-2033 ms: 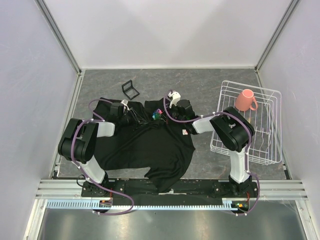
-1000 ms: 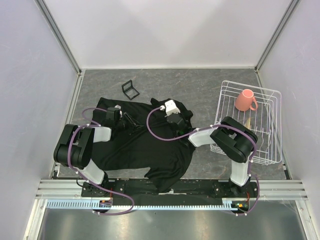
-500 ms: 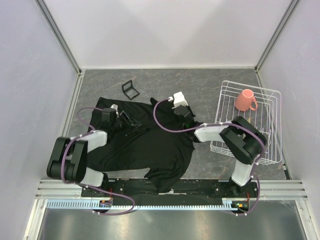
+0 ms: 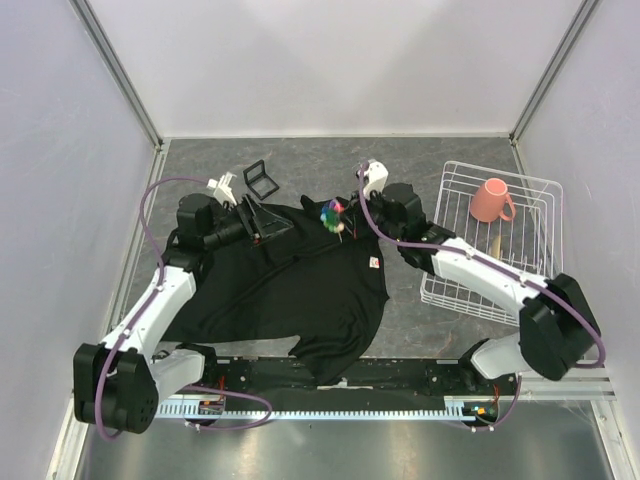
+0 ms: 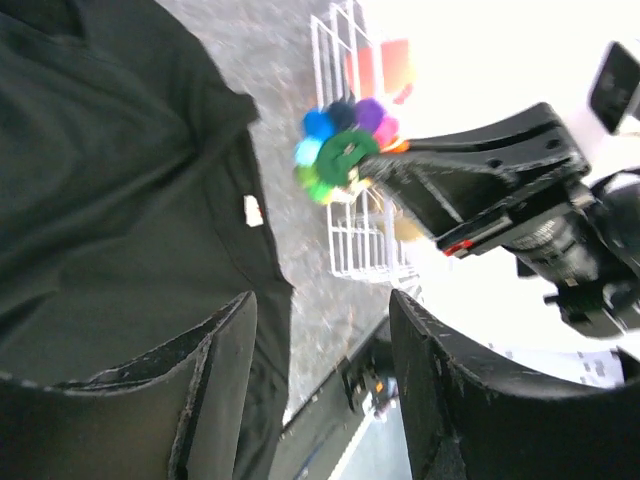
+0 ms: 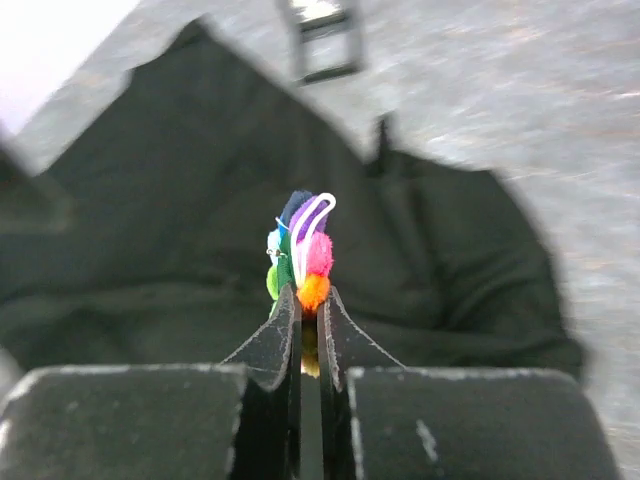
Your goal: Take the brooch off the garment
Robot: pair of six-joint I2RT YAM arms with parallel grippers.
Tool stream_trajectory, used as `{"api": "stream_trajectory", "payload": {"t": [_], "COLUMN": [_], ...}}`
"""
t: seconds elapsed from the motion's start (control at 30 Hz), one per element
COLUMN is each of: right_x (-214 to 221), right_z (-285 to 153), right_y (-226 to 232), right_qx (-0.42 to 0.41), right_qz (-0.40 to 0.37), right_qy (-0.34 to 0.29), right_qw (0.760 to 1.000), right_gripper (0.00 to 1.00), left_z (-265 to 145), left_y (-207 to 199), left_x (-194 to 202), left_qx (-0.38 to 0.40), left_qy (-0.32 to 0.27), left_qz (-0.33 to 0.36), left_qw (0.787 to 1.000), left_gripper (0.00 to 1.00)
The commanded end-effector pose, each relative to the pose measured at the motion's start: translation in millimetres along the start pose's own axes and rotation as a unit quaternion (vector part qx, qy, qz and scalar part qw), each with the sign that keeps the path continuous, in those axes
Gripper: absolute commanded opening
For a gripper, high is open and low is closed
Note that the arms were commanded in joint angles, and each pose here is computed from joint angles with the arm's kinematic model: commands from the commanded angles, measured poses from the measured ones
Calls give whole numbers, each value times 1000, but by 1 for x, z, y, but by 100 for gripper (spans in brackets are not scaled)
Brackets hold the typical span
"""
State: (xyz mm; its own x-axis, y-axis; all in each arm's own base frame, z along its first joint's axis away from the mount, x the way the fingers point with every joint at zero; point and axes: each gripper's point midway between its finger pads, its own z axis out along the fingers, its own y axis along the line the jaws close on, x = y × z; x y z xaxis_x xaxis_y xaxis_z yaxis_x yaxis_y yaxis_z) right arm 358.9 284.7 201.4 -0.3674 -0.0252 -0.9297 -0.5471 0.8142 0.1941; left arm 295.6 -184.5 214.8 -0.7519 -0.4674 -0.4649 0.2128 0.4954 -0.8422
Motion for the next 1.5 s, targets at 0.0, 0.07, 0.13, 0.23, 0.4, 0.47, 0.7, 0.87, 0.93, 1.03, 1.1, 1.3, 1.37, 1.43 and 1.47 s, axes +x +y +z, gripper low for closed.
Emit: {"api": "stream_trajectory", "payload": {"t": [0.0,0.07,0.13,0.23,0.4,0.47,0.7,0.87,0.93,1.03,1.1,1.3,1.37,1.43,1.47], "right_x": [25,29,28,20,6,1,-9,-16,-16,-15,-15,-10,-8,-8,-9], "right_z": [-48,-66,-76,-85,-89,-90,-93,-96,-96,-98,-97,-97,-97,-97,-97], "right_y": [71,84,88,94,88,87,91,94,94,95,94,94,95,95,95], "right_qx": [-215,-266,-293,-314,-309,-309,-324,-335,-336,-339,-338,-339,-340,-340,-340], "right_qz": [67,79,105,124,160,175,207,218,222,227,229,231,231,232,232], "right_qy": [60,63,51,38,10,-8,-33,-47,-47,-48,-49,-46,-42,-43,-43], "right_qw": [972,959,949,940,937,935,922,916,914,912,912,911,910,911,910], "right_gripper": [0,0,0,0,0,0,0,0,0,0,0,0,0,0,0], "left_z": [-24,-28,-27,-25,-20,-17,-10,-5,-3,-4,0,5,4,7,8], "left_y": [-52,-59,-65,-74,-79,-80,-70,-79,-82,-91,-90,-97,-101,-100,-101], "left_x": [27,41,52,68,88,87,81,85,84,81,83,84,82,83,83], "left_qx": [115,139,164,192,202,199,178,217,228,256,261,286,297,294,295], "left_qy": [62,75,92,114,124,112,73,95,92,85,87,88,85,88,88], "left_qz": [74,84,84,95,109,103,49,22,16,8,-2,-19,-23,-27,-28], "left_qw": [989,984,978,970,965,968,980,971,969,963,961,954,951,951,951], "left_gripper": [62,62,63,65,67,67,67,68,68,64,61,59,59,57,55]}}
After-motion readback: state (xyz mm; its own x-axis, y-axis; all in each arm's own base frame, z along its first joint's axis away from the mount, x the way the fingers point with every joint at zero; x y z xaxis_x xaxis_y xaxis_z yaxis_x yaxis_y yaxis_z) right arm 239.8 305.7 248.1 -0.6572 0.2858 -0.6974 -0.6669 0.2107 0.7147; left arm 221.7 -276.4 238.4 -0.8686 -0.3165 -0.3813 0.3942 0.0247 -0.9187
